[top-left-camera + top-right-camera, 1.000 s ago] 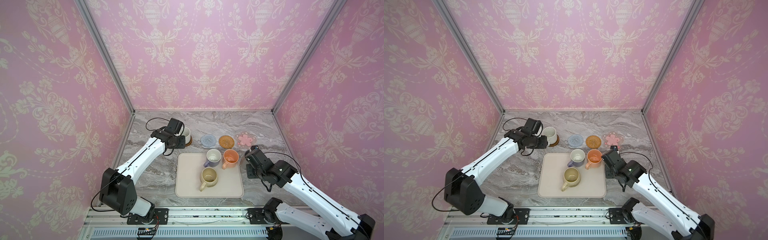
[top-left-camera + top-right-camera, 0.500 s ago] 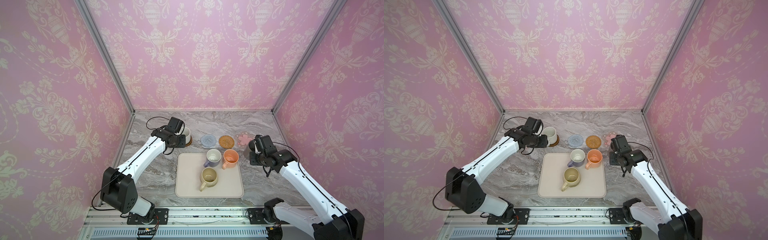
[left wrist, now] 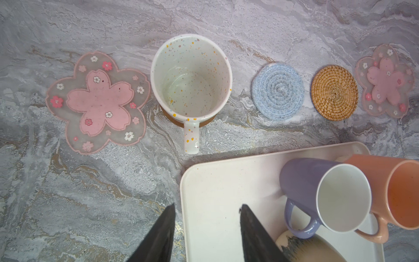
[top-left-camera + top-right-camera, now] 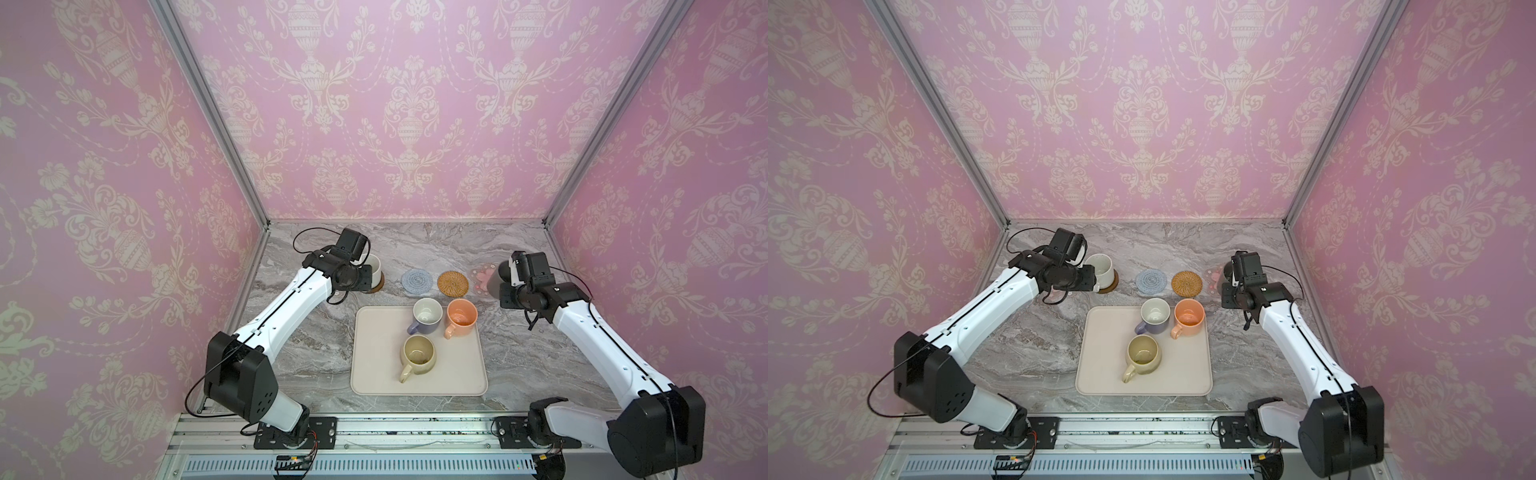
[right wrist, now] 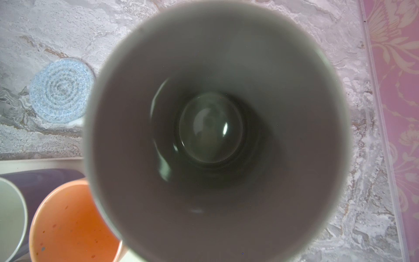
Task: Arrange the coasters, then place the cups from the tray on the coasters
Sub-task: 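Carry the grey mug with the right gripper toward the wicker and pink coasters, then lower the grey mug onto the far pink flower coaster and open right gripper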
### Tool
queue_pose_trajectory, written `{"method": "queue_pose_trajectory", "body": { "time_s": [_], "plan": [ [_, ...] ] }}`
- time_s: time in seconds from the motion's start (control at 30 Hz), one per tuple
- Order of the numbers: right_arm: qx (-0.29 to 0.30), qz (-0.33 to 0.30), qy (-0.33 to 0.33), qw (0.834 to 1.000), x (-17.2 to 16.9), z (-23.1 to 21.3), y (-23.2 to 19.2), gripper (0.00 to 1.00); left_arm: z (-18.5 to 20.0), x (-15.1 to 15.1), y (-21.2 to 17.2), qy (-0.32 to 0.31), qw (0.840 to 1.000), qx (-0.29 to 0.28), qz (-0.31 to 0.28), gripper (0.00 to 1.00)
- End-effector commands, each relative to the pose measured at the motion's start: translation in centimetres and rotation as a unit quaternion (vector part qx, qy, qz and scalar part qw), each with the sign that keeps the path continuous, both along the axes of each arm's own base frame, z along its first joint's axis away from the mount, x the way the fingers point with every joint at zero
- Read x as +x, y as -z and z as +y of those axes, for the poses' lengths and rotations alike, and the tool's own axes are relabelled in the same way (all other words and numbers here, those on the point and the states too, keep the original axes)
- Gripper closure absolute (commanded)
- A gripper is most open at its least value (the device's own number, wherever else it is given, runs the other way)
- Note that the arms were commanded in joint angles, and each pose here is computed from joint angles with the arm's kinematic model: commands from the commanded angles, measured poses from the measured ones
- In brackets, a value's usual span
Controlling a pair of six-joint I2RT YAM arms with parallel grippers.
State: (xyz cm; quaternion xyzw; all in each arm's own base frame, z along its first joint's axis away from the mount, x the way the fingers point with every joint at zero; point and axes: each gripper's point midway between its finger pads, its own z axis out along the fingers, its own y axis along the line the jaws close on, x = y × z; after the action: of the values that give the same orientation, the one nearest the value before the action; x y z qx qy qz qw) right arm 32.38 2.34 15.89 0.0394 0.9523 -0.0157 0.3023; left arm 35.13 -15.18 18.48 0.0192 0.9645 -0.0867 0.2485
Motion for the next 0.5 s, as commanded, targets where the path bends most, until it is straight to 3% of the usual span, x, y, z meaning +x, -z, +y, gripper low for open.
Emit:
{"method": "queue_pose_trajectory", "body": {
  "time_s": [0.0,0.47],
  "plan": [
    [0.019,-0.069,-0.007,0.997,3.2,0.3,-3.3,1.00,0.3,0.1,-0.4,0.010,1.000,0.024,0.000,0.50],
    [-0.003,-0.049,-0.001,0.999,6.3,-0.6,-0.9,1.00,0.7,0.3,-0.1,0.006,0.999,0.042,0.004,0.51]
  ]
}}
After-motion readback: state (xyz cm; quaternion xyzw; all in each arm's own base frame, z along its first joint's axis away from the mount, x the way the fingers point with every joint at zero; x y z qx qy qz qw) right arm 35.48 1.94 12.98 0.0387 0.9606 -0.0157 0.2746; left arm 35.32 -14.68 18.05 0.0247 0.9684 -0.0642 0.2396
